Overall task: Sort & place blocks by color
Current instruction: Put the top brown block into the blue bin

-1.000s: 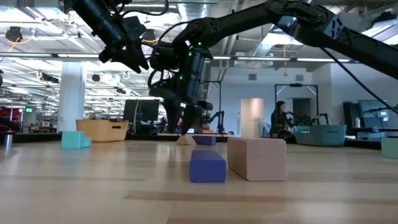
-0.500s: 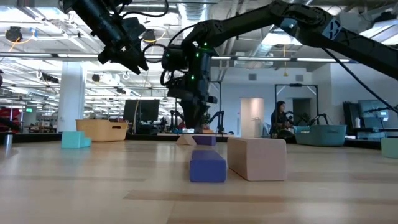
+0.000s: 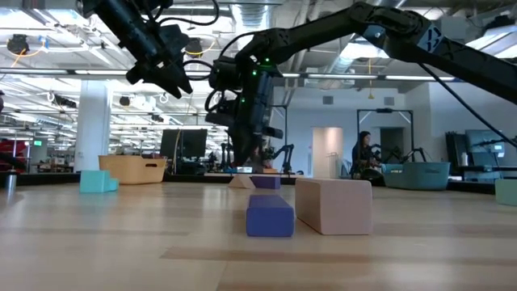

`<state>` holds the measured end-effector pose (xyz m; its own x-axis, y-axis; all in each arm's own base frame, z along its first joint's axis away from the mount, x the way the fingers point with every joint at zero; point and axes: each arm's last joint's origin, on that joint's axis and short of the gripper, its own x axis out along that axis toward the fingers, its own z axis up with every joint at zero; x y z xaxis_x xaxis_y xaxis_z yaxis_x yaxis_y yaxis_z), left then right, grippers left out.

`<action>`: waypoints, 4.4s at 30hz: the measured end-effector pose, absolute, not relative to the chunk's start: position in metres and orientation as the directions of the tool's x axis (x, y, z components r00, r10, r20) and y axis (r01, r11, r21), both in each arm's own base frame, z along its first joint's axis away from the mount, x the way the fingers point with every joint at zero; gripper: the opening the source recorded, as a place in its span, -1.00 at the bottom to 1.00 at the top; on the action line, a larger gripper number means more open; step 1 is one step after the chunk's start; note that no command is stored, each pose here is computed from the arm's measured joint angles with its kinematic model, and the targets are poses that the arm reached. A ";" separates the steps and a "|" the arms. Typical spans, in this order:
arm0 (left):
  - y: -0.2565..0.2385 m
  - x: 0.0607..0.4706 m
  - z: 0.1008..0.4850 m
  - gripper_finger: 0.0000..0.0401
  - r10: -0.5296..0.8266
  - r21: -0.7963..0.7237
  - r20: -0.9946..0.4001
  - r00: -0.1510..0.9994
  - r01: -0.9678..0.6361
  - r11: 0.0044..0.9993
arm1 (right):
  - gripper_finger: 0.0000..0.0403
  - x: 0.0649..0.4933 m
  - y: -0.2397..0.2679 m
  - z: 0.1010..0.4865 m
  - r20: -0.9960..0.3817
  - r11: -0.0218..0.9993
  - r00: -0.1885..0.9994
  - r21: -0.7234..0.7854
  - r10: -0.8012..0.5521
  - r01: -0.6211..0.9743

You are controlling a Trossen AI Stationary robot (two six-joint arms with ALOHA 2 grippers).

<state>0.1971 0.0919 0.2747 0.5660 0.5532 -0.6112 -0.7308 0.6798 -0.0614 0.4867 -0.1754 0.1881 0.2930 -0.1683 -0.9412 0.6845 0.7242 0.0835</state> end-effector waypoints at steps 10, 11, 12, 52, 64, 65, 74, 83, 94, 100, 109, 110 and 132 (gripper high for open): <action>0.100 0.194 0.275 -0.05 0.572 -0.051 -0.608 0.551 -0.746 0.664 | -0.96 0.486 -0.183 0.178 -0.941 0.693 0.281 0.076 -0.188 0.717; 0.100 0.194 0.275 -0.05 0.567 -0.056 -0.609 0.555 -0.743 0.667 | -0.97 0.486 -0.181 0.178 -0.943 0.701 0.276 0.068 -0.188 0.709; 0.100 0.194 0.275 -0.05 0.561 -0.061 -0.610 0.559 -0.739 0.671 | -0.98 0.486 -0.180 0.177 -0.945 0.707 0.271 0.064 -0.184 0.704; 0.086 0.185 0.286 -0.05 0.478 -0.082 -0.587 0.653 -0.635 0.768 | 0.16 0.494 -0.055 0.200 -0.979 0.910 0.202 0.083 -0.001 0.405; 0.081 0.179 0.293 -0.05 0.409 -0.026 -0.563 0.718 -0.510 0.860 | 0.34 0.496 -0.046 0.191 -0.980 0.777 0.198 0.112 -0.017 0.619; 0.081 0.179 0.293 -0.05 0.406 -0.021 -0.563 0.720 -0.503 0.864 | 0.34 0.495 -0.046 0.189 -0.982 0.768 0.189 0.109 -0.015 0.631; 0.080 0.180 0.292 -0.05 0.389 0.045 -0.571 0.723 -0.446 0.894 | 0.34 0.495 -0.037 0.165 -0.985 0.758 0.175 0.115 0.001 0.642; 0.078 0.179 0.315 -0.05 0.337 0.038 -0.449 0.828 -0.359 0.933 | 0.30 0.495 -0.035 0.168 -0.982 0.756 0.186 0.134 0.016 0.641; 0.072 0.185 0.304 -0.05 0.059 0.019 -0.560 0.826 -0.058 0.998 | 0.18 0.494 -0.051 0.208 -0.946 0.728 0.312 0.152 -0.088 0.668; 0.074 0.187 0.303 -0.05 0.079 0.028 -0.563 0.823 -0.077 0.997 | 0.21 0.491 -0.065 0.231 -0.916 0.744 0.391 0.197 -0.094 0.639; 0.074 0.185 0.301 -0.05 0.120 0.057 -0.589 0.799 -0.107 0.993 | 0.22 0.490 -0.065 0.252 -0.878 0.745 0.470 0.256 -0.087 0.616; 0.075 0.184 0.300 -0.05 0.148 0.073 -0.596 0.790 -0.130 0.989 | 0.22 0.489 -0.065 0.251 -0.884 0.743 0.458 0.247 -0.090 0.622; 0.107 0.144 0.293 -0.05 0.509 0.137 -0.706 0.493 -0.609 0.781 | 0.22 0.472 -0.028 0.192 -0.961 0.717 0.268 0.137 -0.072 0.684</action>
